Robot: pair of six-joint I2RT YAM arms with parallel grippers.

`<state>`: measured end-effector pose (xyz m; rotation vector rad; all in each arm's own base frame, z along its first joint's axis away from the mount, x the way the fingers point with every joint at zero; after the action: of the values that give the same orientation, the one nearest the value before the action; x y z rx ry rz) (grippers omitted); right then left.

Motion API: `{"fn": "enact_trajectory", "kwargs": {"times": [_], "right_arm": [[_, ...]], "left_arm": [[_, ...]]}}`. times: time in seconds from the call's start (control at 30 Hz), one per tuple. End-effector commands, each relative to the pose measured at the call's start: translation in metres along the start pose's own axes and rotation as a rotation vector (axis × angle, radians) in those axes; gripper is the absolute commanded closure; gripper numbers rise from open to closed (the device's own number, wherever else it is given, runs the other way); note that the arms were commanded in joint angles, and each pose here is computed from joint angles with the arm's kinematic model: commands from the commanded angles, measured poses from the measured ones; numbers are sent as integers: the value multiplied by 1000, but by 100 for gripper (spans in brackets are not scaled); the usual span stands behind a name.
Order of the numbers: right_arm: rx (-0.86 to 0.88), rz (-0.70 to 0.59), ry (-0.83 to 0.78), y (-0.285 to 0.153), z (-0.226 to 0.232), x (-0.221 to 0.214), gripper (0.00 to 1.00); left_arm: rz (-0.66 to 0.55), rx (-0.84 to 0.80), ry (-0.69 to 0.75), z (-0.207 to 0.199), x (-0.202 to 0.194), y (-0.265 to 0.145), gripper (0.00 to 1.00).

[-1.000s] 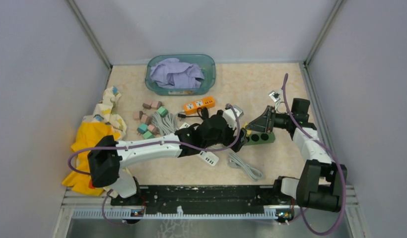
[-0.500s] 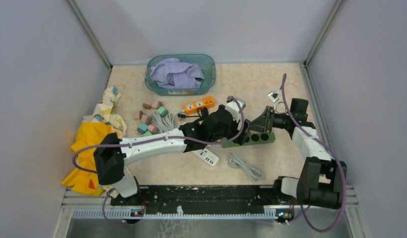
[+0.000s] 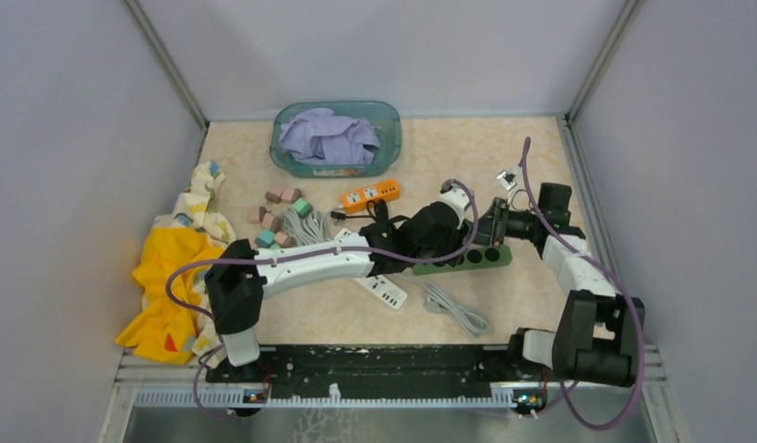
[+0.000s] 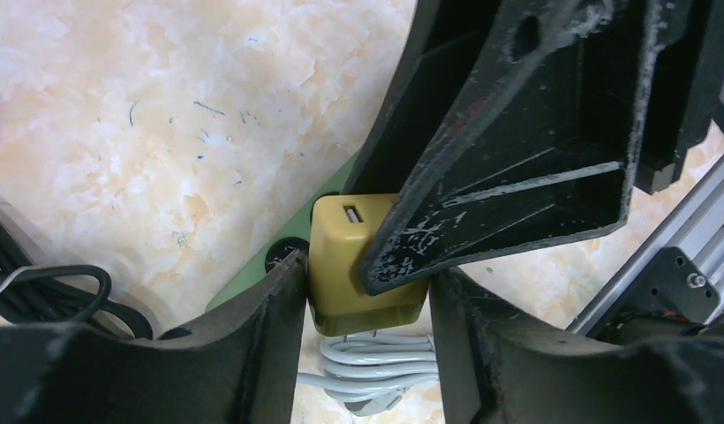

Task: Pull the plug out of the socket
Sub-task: Place the plug at the center of the board.

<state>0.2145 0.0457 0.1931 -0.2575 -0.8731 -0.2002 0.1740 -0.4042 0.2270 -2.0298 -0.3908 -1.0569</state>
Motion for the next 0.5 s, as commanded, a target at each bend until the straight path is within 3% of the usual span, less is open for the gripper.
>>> {"fn": "enact_trajectory", "kwargs": {"times": [0.0,0.07,0.17,0.27,0.4,0.47], "right_arm": [[33,-6,-46,1,4,15,97],[33,-6,-45,1,4,15,93],[38,-5,-48,1,5,15,76],[43,-5,-53,1,6,16,57],[44,-4,-64,1,7,17,36],[44,-2,-71,0,7,17,17]], "left_arm": [[-5,57,21,1,4,3,51],[-3,65,36,3,3,4,65],[-4,92,42,8,1,4,84],[-1,84,33,15,-2,-1,92],[3,63,-10,34,-11,-10,96],[-13,57,-39,45,-15,-18,98]]}}
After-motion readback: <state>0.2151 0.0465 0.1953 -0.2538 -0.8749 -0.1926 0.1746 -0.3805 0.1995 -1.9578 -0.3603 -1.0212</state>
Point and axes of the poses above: each gripper's point midway between its finger pads, its own y axis out along the fingers, its own z axis along the line the jaws close on, x = y × z, the point moved 10 cm from there along -y, back along the fingers, and after that the axes turned 10 degrees about -y, right-handed, at the moved point
